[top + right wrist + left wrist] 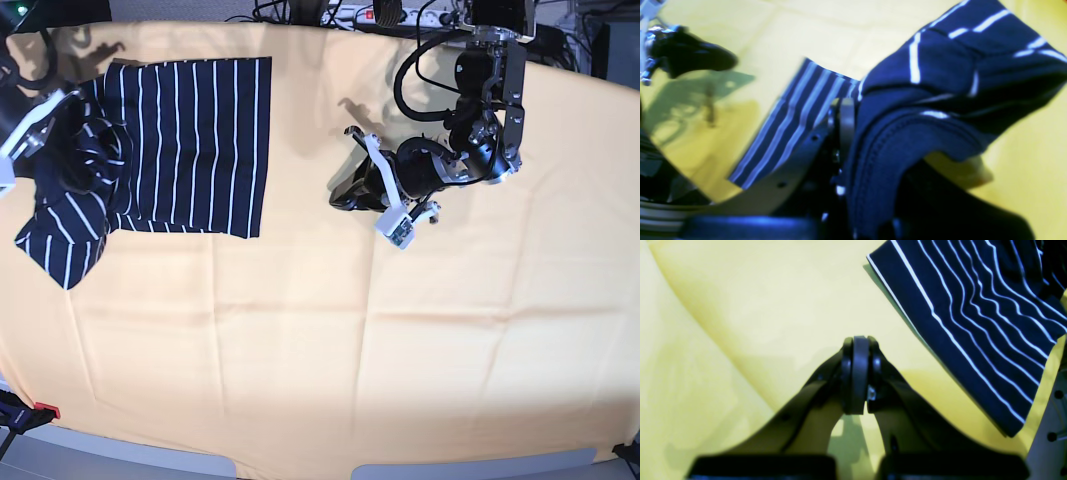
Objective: Fold the T-shirt properly
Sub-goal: 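Fold the collar end over the stack with the right gripper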
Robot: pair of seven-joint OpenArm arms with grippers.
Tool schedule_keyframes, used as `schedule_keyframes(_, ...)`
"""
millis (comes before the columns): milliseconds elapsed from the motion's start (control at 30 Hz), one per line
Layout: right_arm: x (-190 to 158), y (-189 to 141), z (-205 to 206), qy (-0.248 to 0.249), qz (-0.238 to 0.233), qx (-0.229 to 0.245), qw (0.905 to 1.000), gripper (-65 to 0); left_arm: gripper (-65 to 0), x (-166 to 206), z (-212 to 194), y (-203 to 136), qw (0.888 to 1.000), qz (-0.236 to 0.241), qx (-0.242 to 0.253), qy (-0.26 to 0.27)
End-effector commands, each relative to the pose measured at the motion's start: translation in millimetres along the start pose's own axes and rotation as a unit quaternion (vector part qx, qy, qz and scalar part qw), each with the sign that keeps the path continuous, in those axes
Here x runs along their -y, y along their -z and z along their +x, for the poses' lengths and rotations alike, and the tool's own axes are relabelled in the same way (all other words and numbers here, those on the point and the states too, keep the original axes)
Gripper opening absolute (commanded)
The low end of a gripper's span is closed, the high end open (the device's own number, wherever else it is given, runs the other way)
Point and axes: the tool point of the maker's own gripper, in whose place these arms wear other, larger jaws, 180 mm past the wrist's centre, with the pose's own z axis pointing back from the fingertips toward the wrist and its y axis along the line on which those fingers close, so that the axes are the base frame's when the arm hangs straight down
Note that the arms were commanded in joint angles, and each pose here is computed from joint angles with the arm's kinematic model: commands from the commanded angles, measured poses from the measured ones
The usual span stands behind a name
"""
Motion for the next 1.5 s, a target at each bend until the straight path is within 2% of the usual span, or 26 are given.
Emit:
schedule_keyframes(0,-8.3,-3.5,13.1,-0.014,0.009,0.024,0.9996,-65.0,-65.0,1.6,16.8,-2.9,1.000,-0.005,0.026,0.009)
schedule_keyframes(267,-31.8,-0.9,14.8,-0.001,0.036,0.044,0.9984,-65.0,-65.0,2.9,14.4,-2.9,1.000,-0.008,0.022,0.006)
schedule_keyframes(467,-75.3,25.5,9.3,0.021,0.122,0.044,0.9914,-65.0,-65.0,-0.6,10.2,-5.2,1.000,-0.004,0.010,0.010)
schedule_keyframes(533,-84.8,34.6,3.8,0.022,0.134,0.033,0.9902,-65.0,-65.0,-0.9,9.6,-5.2,1.000,-0.003,0.009,0.011)
schedule_keyframes(800,-115.8,65.9,-5.9,0.016,0.154,0.019,0.9878,-65.0,-65.0,-2.5,8.8,-5.2,1.000,0.001,0.006,0.014)
schedule_keyframes(967,-132.5,82.5,-14.0,-0.009,0.157,0.002,0.9875,-65.0,-65.0,-4.1,9.7,-5.9,1.000,0.003,0.007,0.015)
schedule_keyframes(1000,-134.2,85.1,-13.2,-0.015,0.155,0.005,0.9877,-60.2,-65.0,-6.2,9.3,-7.5,1.000,0.005,0.006,0.016)
schedule_keyframes(1100,-147.0,90.1,-9.9,-0.022,0.171,0.015,0.9850,-33.4,-65.0,-15.9,7.7,-14.1,1.000,0.018,0.001,0.019)
schedule_keyframes(1133,-154.1,91.2,-9.2,-0.023,0.183,0.017,0.9827,-26.4,-65.0,-21.2,8.4,-17.4,0.999,0.025,0.001,0.020)
schedule_keyframes(1167,-162.5,91.7,-7.7,-0.022,0.200,0.019,0.9794,-23.1,-65.0,-27.7,9.6,-21.7,0.999,0.034,0.002,0.022)
schedule_keyframes(1233,-179.1,92.2,-2.6,-0.023,0.235,0.026,0.9714,-22.8,-65.0,-40.3,16.0,-31.7,0.999,0.048,0.011,0.020)
schedule_keyframes(1300,-184.8,94.3,6.0,-0.030,0.249,0.037,0.9675,-22.8,-65.0,-52.4,23.9,-44.1,0.998,0.058,0.024,0.018)
schedule_keyframes(1367,-178.9,96.3,11.7,-0.048,0.234,0.041,0.9702,-22.9,-65.0,-57.6,28.4,-52.9,0.998,0.059,0.037,0.009)
schedule_keyframes(1467,-154.5,89.3,22.0,-0.082,0.174,0.048,0.9802,-23.0,-65.0,-63.0,26.6,-60.0,0.997,0.065,0.035,0.011)
